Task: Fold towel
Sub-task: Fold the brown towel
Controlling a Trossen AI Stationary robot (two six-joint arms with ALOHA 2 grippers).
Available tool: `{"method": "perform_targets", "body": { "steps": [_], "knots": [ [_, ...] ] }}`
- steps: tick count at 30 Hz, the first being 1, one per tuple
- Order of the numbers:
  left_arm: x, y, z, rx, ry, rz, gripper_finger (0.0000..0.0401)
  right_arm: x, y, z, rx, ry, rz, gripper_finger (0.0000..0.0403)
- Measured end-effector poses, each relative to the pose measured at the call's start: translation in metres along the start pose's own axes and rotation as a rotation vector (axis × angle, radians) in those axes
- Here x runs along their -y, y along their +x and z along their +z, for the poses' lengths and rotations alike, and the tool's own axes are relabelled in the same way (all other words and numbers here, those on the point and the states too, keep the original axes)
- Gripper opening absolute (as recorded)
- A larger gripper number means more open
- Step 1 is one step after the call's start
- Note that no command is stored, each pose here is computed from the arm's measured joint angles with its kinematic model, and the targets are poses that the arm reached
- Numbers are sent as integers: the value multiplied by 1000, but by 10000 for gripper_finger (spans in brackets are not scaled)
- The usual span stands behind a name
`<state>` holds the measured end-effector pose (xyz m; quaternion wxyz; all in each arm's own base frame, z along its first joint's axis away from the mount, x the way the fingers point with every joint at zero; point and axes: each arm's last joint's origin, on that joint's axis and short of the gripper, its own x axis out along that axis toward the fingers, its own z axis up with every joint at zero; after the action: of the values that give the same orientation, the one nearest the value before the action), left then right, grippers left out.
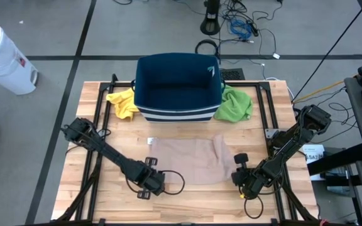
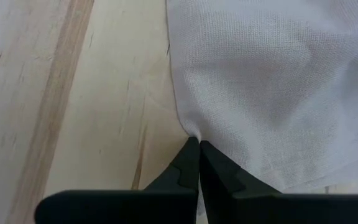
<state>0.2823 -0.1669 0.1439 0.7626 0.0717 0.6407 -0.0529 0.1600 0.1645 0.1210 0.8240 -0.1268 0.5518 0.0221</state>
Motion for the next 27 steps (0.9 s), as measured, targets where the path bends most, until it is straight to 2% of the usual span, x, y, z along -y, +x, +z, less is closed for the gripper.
{"method": "perform_targets", "body": {
  "steps": [4, 9, 12, 18, 23, 27],
  "knots": [
    [-2, 0, 1, 6, 44, 19, 10, 0, -1, 1, 8, 10, 5, 0],
    [-3, -3, 2, 39, 90, 45, 3, 1, -8, 4, 51, 15, 46, 0],
    [-6, -18, 2, 86, 91, 47, 2, 5, -23, 9, 126, 33, 96, 1],
    [-11, -87, -8, 302, 78, 9, 1, 22, -77, 19, 327, 46, 239, 1],
    [-20, -161, -36, 603, 61, 72, 1, 46, -140, 25, 565, 4, 362, 1],
    [-25, -211, -58, 875, 68, 145, 1, 69, -188, 24, 769, -40, 404, 0]
  ]
}}
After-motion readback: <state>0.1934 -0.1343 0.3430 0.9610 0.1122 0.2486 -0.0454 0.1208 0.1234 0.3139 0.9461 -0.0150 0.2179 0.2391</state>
